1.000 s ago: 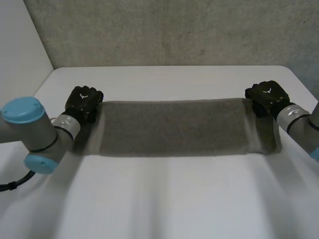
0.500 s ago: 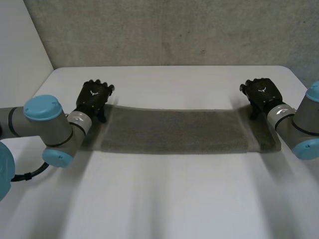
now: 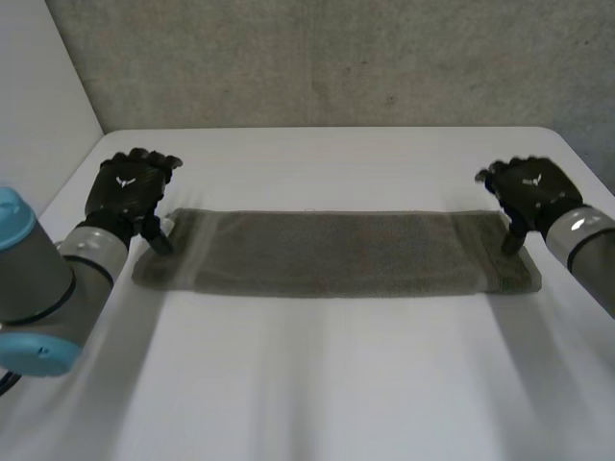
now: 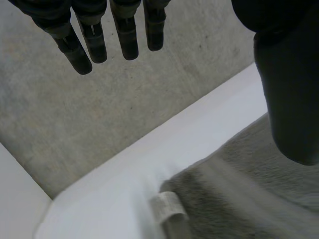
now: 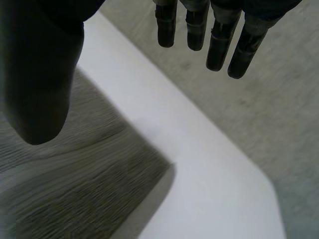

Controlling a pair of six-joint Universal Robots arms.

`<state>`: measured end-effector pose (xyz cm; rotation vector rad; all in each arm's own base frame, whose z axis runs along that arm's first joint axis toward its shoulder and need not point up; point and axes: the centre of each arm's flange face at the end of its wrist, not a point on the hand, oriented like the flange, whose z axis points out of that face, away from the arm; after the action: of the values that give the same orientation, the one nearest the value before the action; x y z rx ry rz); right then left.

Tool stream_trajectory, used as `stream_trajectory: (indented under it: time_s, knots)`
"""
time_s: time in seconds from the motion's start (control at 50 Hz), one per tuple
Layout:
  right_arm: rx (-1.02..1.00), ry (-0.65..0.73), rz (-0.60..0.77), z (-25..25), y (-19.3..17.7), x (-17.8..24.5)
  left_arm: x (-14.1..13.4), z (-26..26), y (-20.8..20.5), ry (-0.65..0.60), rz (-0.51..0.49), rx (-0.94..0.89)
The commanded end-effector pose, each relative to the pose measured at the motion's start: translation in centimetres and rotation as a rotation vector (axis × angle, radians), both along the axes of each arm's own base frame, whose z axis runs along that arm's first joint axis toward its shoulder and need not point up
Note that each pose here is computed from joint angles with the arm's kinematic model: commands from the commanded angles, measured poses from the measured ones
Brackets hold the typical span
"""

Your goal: Fold the towel.

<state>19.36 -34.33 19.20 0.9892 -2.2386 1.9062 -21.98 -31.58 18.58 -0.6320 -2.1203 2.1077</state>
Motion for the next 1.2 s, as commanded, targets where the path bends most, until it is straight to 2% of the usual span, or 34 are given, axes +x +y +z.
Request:
stream_trajectory:
  time_s: [0.02, 0.22, 0.56, 0.66, 0.7, 0.84, 0.9, 0.92, 0.94, 0.98, 1.0, 1.04, 1.06, 1.1, 1.12, 1.14, 1.16, 1.2]
  knots:
    - [0.089, 0.007, -0.001, -1.8, 0.9, -0.6, 0.2, -1.0, 1.1, 0.137, 0.005, 0.054]
    - [0.206, 0.009, 0.001, -6.7, -0.5, -1.7, 1.0, -1.1, 0.6, 0.185, 0.023, 0.012]
    - [0.203, 0.012, -0.039, -8.1, -2.1, -2.8, 1.0, -1.1, 0.8, 0.185, 0.023, 0.010]
    - [0.165, 0.015, -0.136, -7.1, -3.5, -5.6, 1.0, -1.1, 0.8, 0.187, 0.022, 0.001]
    - [0.087, 0.020, -0.202, -4.4, -4.2, -7.5, 1.0, -1.0, 0.8, 0.190, 0.020, -0.012]
    - [-0.078, 0.029, -0.234, 1.3, -5.1, -9.1, 1.0, -0.7, 0.7, 0.194, 0.020, -0.030]
    - [-0.146, 0.051, -0.181, 3.3, -5.3, -7.3, 1.0, -0.7, 0.7, 0.194, 0.020, -0.030]
    - [-0.189, 0.056, -0.101, 4.4, -4.8, -4.5, 1.0, -0.7, 0.7, 0.194, 0.022, -0.032]
    - [-0.189, 0.056, -0.100, 4.4, -4.8, -4.4, 1.0, -0.7, 0.7, 0.194, 0.022, -0.032]
    - [-0.268, 0.043, 0.095, 6.1, -2.7, 2.1, 1.0, -0.7, 0.8, 0.194, 0.020, -0.030]
    - [-0.269, 0.043, 0.096, 6.1, -2.7, 2.1, 1.0, -0.7, 0.8, 0.194, 0.020, -0.030]
    - [-0.325, 0.035, 0.246, 6.9, -0.3, 7.6, 0.9, -0.7, 0.8, 0.194, 0.020, -0.030]
    - [-0.325, 0.035, 0.247, 6.9, -0.3, 7.6, 0.9, -0.7, 0.8, 0.194, 0.020, -0.030]
    - [-0.336, 0.054, 0.401, 5.2, 2.4, 13.2, 1.0, -0.8, 0.9, 0.191, 0.021, -0.026]
    - [-0.336, 0.054, 0.402, 5.2, 2.4, 13.3, 1.0, -0.9, 0.9, 0.192, 0.021, -0.028]
    - [-0.345, 0.067, 0.484, 4.1, 4.2, 16.2, 1.0, -0.9, 0.9, 0.193, 0.022, -0.032]
    - [-0.345, 0.068, 0.485, 4.1, 4.3, 16.2, 1.0, -0.9, 0.9, 0.193, 0.022, -0.032]
    - [-0.332, 0.087, 0.604, 1.4, 7.2, 20.1, 1.0, -0.8, 0.8, 0.194, 0.021, -0.043]
